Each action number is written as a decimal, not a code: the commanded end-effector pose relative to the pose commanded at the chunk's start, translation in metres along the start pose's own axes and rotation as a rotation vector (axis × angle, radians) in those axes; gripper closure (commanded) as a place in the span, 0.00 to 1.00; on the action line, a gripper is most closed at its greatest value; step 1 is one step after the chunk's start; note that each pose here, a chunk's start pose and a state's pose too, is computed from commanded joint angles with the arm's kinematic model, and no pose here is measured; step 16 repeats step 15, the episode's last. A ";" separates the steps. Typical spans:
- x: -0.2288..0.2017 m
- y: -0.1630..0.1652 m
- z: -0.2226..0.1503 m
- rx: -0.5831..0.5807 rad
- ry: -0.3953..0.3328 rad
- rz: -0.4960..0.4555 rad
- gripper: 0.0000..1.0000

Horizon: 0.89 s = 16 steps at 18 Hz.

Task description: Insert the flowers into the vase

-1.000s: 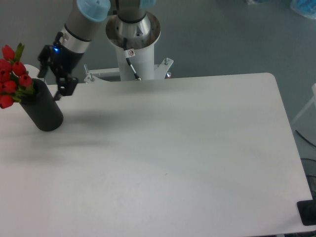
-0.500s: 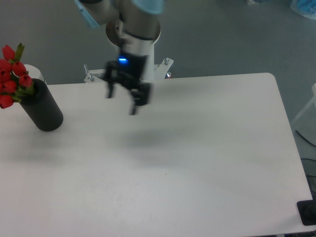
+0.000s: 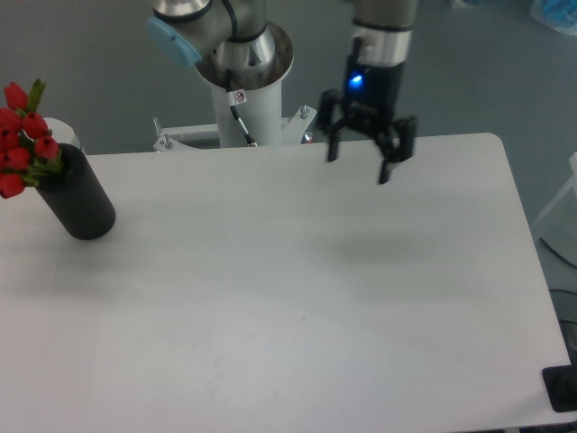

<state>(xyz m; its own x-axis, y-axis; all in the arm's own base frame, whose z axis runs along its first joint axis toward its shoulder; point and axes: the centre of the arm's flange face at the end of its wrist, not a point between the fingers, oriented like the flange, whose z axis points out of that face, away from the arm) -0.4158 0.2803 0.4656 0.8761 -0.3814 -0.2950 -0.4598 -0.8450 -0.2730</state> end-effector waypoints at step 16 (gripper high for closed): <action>-0.038 0.018 -0.019 -0.154 0.121 0.116 0.00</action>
